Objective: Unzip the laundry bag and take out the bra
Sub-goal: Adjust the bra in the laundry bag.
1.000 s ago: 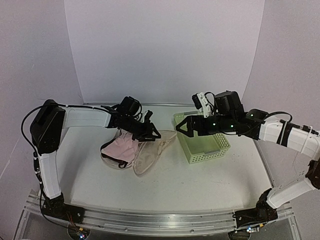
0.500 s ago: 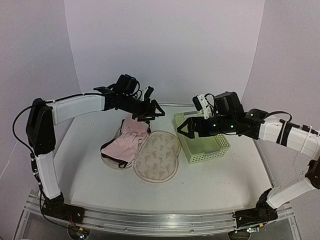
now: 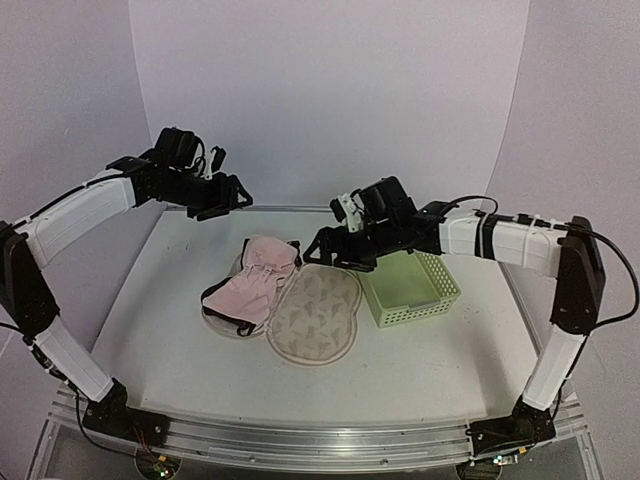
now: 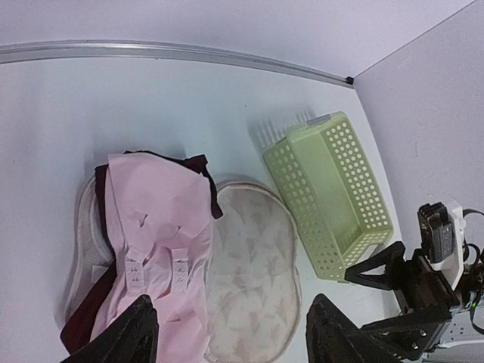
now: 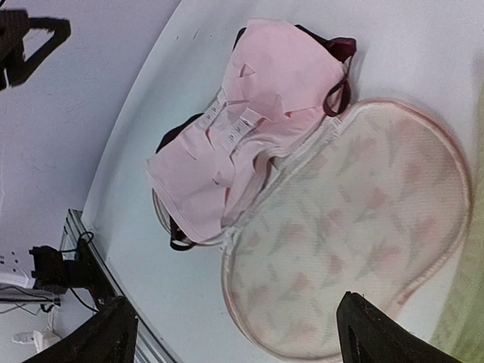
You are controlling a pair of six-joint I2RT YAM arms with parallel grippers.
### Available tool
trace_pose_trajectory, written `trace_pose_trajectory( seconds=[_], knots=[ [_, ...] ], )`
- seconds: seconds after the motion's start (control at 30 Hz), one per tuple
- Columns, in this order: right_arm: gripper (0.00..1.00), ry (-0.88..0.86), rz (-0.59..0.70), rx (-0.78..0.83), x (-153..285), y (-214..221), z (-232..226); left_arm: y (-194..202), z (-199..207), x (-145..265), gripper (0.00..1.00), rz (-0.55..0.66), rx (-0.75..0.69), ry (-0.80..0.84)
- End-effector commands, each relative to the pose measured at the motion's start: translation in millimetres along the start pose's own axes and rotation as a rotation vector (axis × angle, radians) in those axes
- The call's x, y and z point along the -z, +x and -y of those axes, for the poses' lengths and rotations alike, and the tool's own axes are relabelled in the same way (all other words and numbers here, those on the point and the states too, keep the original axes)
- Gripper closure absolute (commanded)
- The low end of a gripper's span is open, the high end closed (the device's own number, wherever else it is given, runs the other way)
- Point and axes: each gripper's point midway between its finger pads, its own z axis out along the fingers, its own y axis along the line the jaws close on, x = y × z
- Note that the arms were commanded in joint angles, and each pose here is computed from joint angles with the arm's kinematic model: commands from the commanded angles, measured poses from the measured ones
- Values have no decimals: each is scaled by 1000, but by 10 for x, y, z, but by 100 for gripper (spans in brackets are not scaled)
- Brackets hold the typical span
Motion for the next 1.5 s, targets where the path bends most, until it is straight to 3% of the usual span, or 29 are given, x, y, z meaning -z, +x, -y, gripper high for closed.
trace_pose_trajectory(
  seconds=[0.0,0.23,0.67,1.2,1.47],
  knots=[
    [12,-100,22,-89,-241,-282,-357,43,-98,320,32,55,-37,-91],
    [21,-155,-45,-246,-826,-253,-451,79,-159,708,31,116,-68,-161],
    [38,-134,11,-430,-1358,-301,-239,267,-152,1005,30,130,-73,-152],
    [43,-84,58,-525,-1772,-349,15,364,-149,1114,30,133,-70,-141],
    [45,-152,59,-525,-1825,-452,-137,402,-181,1106,30,124,-69,-150]
  ],
)
